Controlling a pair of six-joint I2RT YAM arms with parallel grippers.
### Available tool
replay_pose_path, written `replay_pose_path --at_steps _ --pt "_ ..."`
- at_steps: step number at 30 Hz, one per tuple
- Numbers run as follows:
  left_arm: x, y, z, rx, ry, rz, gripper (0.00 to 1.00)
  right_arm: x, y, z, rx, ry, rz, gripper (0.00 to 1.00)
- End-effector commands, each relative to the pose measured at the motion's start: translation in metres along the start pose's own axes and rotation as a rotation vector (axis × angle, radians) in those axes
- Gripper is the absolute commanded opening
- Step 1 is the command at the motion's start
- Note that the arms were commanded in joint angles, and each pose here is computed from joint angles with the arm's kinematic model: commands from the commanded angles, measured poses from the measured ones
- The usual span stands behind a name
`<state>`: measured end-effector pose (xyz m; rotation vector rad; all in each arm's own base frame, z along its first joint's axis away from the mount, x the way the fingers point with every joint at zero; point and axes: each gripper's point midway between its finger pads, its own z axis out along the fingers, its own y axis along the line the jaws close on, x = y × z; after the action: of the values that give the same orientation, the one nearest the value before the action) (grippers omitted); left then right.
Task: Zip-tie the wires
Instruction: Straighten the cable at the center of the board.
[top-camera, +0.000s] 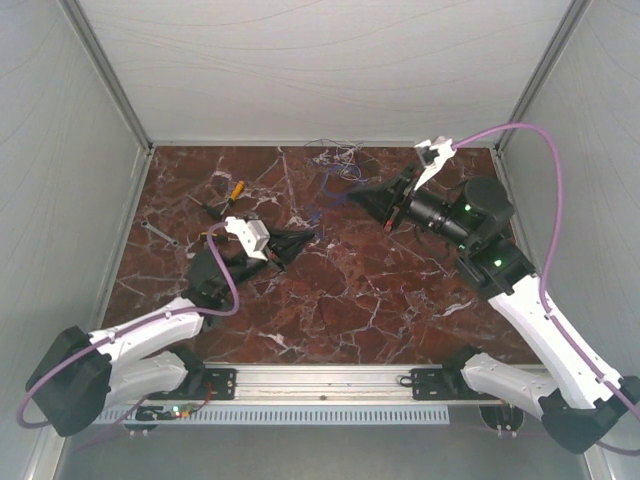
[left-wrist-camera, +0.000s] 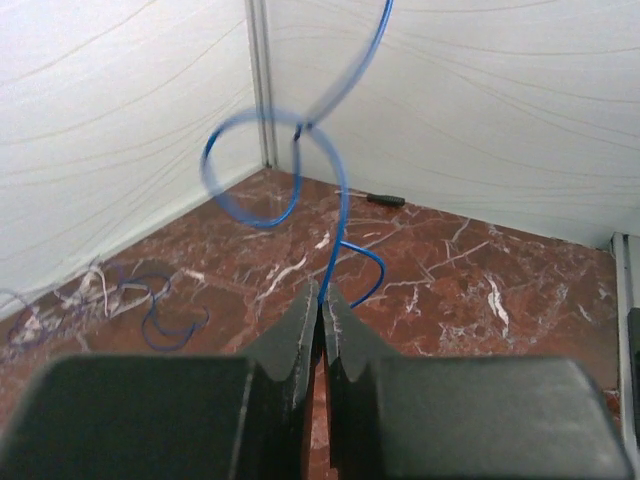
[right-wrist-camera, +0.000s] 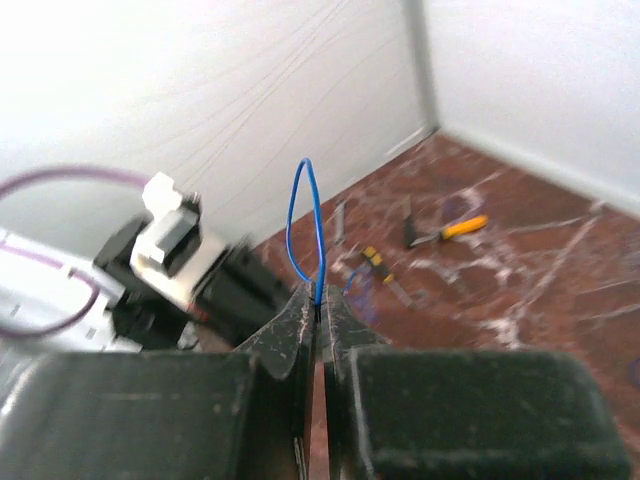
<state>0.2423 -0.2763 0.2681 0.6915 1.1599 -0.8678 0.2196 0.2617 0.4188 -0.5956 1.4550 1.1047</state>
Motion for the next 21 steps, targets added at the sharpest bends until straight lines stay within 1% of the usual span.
replay_pose_path --at_steps 1,4,6,8,10,12,15,17,19,21 --pt "0.006 0.01 -0.013 -0.098 0.014 -0.049 0.0 -0.071 -0.032 -0.021 0.291 -0.2 -0.092 0.0" --pt "0.023 0.02 -0.024 -0.177 0.071 -0.077 0.0 -0.107 -0.039 -0.041 0.398 -0.307 -0.127 0.0" --pt "0.031 0.02 -0.031 -0.195 0.1 -0.087 0.0 -0.126 -0.043 -0.053 0.459 -0.371 -0.136 0.0" --pt "0.034 0.02 -0.035 -0.201 0.107 -0.092 0.0 -0.14 -0.044 -0.062 0.497 -0.415 -0.143 0.0" --pt "0.034 0.022 -0.038 -0.223 0.111 -0.094 0.0 -0.143 -0.05 -0.067 0.543 -0.428 -0.14 0.0" --pt "0.041 0.032 -0.043 -0.282 0.149 -0.099 0.0 -0.142 -0.061 -0.076 0.621 -0.436 -0.127 0.0" --pt "0.043 0.056 -0.052 -0.443 0.177 -0.121 0.0 -0.13 -0.09 -0.098 0.814 -0.43 -0.086 0.0" --pt "0.039 0.067 -0.057 -0.524 0.182 -0.148 0.0 -0.118 -0.106 -0.11 0.911 -0.417 -0.085 0.0" --pt "0.037 0.074 -0.061 -0.584 0.197 -0.182 0.0 -0.103 -0.12 -0.117 0.971 -0.383 -0.082 0.0" --pt "0.037 0.074 -0.061 -0.597 0.235 -0.199 0.0 -0.081 -0.132 -0.116 0.986 -0.324 -0.056 0.0"
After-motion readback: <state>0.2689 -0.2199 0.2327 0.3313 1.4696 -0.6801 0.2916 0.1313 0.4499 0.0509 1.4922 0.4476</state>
